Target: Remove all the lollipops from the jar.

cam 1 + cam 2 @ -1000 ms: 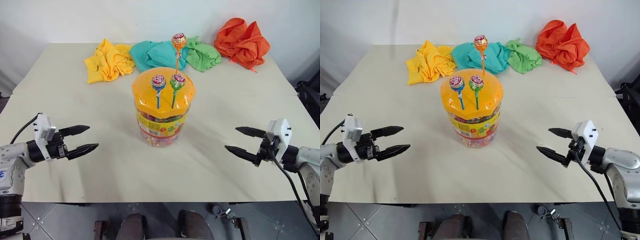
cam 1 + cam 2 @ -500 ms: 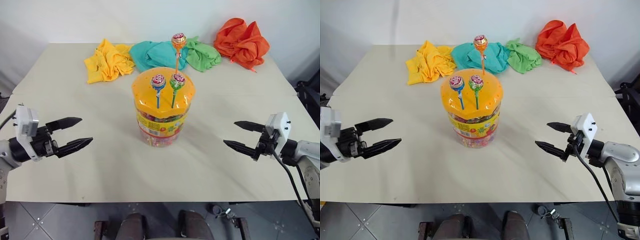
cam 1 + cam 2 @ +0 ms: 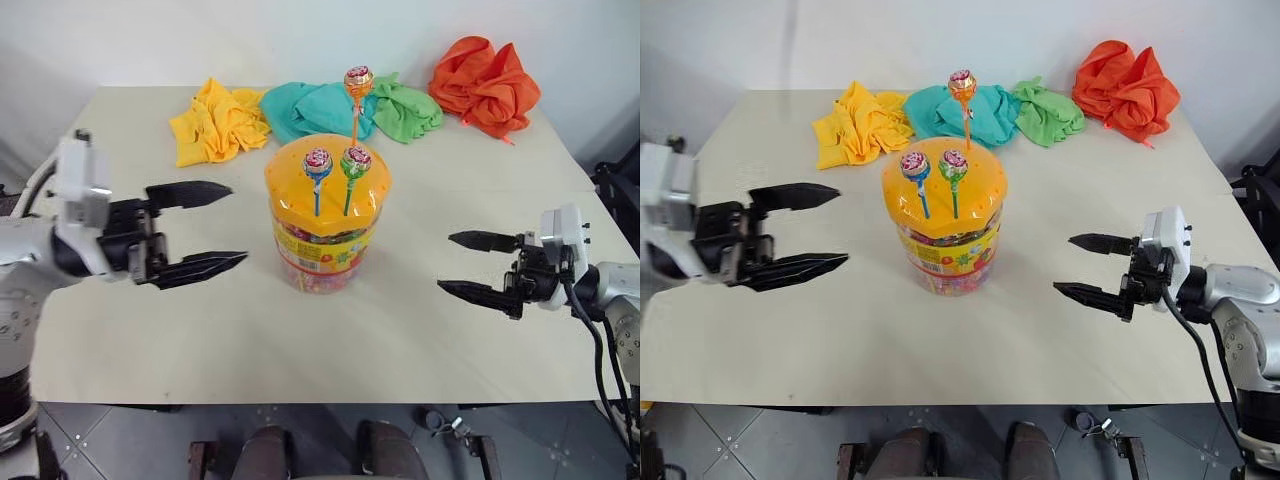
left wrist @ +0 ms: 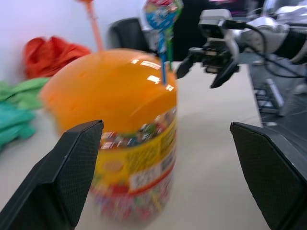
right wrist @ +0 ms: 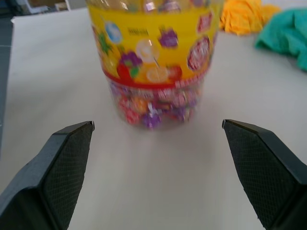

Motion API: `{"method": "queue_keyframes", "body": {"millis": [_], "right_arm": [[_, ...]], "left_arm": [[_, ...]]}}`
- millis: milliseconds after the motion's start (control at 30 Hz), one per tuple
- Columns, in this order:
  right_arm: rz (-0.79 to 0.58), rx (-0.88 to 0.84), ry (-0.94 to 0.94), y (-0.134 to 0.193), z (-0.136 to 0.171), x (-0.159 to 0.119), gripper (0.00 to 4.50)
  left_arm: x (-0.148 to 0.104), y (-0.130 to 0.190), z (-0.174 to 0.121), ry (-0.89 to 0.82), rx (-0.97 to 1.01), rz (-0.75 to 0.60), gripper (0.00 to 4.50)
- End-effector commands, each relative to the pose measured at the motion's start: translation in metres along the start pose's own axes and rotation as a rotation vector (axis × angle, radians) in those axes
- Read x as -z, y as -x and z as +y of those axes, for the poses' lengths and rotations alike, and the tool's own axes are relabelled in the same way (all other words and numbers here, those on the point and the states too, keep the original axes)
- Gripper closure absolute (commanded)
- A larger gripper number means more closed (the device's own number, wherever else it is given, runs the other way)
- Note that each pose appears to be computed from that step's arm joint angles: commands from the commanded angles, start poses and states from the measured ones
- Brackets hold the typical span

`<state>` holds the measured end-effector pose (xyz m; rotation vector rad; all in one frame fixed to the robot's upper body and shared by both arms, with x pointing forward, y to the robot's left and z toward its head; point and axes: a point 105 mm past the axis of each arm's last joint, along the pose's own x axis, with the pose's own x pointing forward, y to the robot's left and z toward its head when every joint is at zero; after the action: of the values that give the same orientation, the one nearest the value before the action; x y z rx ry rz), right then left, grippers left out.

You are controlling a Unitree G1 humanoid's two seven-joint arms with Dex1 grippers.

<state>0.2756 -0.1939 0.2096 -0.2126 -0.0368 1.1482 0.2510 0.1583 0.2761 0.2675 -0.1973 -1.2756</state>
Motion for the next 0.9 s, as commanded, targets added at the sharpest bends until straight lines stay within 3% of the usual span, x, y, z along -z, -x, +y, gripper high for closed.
{"method": "queue_keyframes", "body": {"millis": [33,333,767,900], "right_arm": [[-0.063,-0.024,0.086,0.001,0.003,-0.034,0.02],[-0.147,-0.032,0.133,-0.002,0.021,-0.083,0.02],[-0.144,0.069,0.168,0.008,0.026,-0.085,0.02],[-0.143,0.076,0.173,0.010,0.029,-0.087,0.00]], "left_arm": [[-0.002,-0.015,0.008,-0.026,0.020,-0.001,0.00],[-0.016,-0.050,0.025,-0.065,0.101,-0.084,0.00],[-0.021,-0.076,0.018,-0.071,0.270,-0.150,0.00],[-0.026,-0.082,0.020,-0.081,0.269,-0.181,0.94]]}}
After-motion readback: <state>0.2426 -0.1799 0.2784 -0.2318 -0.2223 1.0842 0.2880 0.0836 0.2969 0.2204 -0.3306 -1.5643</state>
